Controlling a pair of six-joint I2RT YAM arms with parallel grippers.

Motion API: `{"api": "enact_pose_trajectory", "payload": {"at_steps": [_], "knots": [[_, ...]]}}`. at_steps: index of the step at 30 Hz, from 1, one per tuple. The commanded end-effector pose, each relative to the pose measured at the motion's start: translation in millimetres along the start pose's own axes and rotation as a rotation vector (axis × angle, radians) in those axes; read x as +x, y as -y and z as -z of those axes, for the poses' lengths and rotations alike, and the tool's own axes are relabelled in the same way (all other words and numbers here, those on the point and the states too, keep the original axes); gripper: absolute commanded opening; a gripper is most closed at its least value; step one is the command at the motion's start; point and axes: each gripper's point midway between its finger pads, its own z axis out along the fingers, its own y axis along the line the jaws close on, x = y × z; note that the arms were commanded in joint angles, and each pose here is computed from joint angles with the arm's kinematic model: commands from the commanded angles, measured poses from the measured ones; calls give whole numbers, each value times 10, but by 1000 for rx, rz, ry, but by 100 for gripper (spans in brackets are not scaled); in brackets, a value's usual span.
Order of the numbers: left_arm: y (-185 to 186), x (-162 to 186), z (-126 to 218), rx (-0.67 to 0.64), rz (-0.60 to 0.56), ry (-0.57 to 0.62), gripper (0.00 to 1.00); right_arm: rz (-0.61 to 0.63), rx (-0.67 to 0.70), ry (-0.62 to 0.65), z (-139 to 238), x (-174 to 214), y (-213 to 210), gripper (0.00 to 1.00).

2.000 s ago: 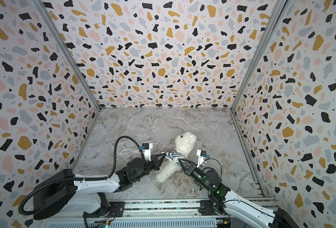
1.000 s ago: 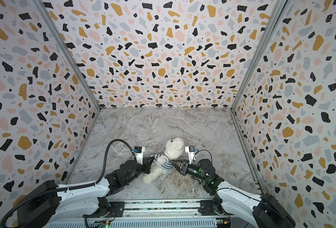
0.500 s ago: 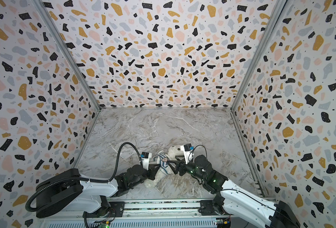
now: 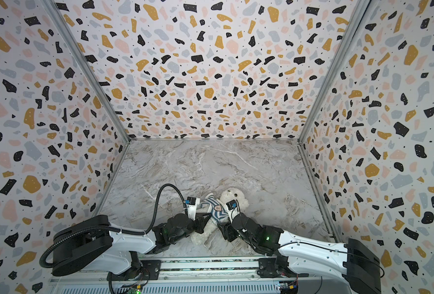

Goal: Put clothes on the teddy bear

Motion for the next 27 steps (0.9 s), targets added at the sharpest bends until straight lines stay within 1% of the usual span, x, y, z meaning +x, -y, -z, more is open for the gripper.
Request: {"api": "enact_pose_trajectory", "payload": {"at_steps": [1,6,9,10,14,16,20,24,27], "knots": [[62,-39,-22,15,4,15,0,-40,117,11,22,36,223,56],[56,-39,-9,14,3,17,0,-67,178,18,59,125,385,46],[59,-36,-10,15,0,16,0,-75,177,26,59,156,413,42],[64,-40,-13,16,0,16,0,-79,179,27,56,168,421,40],[56,-44,-4,13,0,19,0,-96,197,27,57,209,476,20],[41,-43,6,8,1,20,0,-113,212,25,75,239,517,12],[-74,-42,37,-40,10,33,0,-163,215,59,143,281,603,1],[-151,-51,80,-70,18,47,0,-220,195,106,201,290,663,0],[-132,-69,95,-65,10,50,0,-232,171,117,204,287,672,0]]}}
